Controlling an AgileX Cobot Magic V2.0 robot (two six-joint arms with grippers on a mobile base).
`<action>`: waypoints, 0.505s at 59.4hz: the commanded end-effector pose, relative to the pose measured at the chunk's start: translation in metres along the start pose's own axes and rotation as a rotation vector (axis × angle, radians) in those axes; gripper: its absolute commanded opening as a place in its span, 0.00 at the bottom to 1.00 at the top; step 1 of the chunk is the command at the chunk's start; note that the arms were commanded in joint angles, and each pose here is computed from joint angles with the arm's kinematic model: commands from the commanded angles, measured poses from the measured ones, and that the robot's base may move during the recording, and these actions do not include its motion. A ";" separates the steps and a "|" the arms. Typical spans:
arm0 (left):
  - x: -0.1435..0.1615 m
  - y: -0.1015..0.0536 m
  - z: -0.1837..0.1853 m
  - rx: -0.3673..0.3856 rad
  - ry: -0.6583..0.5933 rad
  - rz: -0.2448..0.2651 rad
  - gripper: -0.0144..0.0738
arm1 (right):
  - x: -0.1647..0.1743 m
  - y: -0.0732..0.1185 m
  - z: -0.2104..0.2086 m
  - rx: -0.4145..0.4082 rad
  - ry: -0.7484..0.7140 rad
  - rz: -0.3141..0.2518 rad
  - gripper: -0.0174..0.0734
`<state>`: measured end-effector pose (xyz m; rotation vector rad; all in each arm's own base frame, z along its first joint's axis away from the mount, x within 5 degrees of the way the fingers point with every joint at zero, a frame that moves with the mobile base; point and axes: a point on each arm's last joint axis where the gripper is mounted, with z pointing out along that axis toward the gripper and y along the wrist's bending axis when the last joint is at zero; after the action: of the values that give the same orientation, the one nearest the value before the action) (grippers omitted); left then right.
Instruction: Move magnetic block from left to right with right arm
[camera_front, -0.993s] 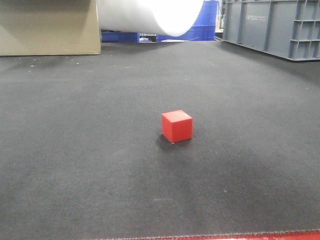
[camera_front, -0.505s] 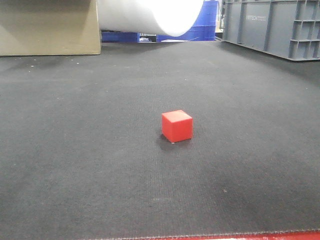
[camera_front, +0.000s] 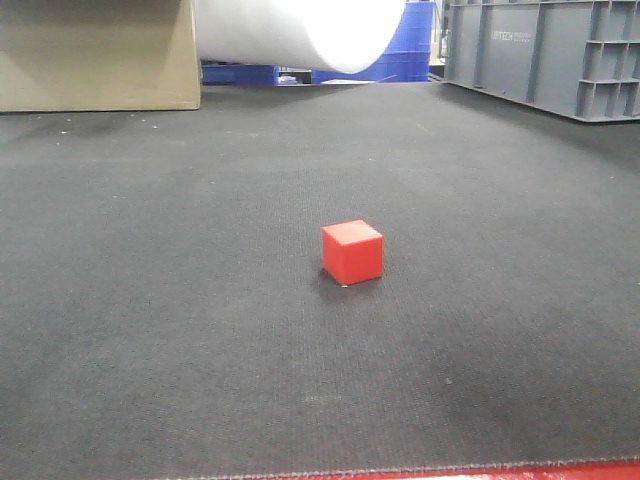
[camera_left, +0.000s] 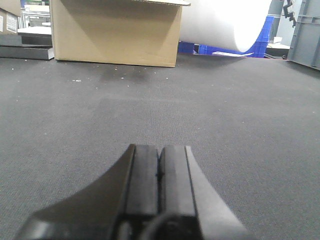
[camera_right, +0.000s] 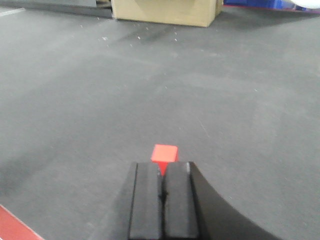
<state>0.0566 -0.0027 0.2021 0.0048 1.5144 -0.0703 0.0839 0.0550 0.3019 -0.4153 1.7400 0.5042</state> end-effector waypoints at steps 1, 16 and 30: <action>-0.006 0.000 -0.001 0.001 -0.099 -0.006 0.03 | -0.013 -0.005 -0.003 0.055 -0.122 -0.023 0.27; -0.006 0.000 -0.001 0.001 -0.099 -0.006 0.03 | 0.025 -0.029 -0.028 0.351 -0.246 0.000 0.27; -0.006 0.000 -0.001 0.001 -0.099 -0.006 0.03 | 0.075 -0.039 -0.039 0.540 -0.366 -0.013 0.27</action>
<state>0.0566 -0.0027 0.2021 0.0048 1.5144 -0.0703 0.0579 0.0036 0.2256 0.0356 1.5792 0.1235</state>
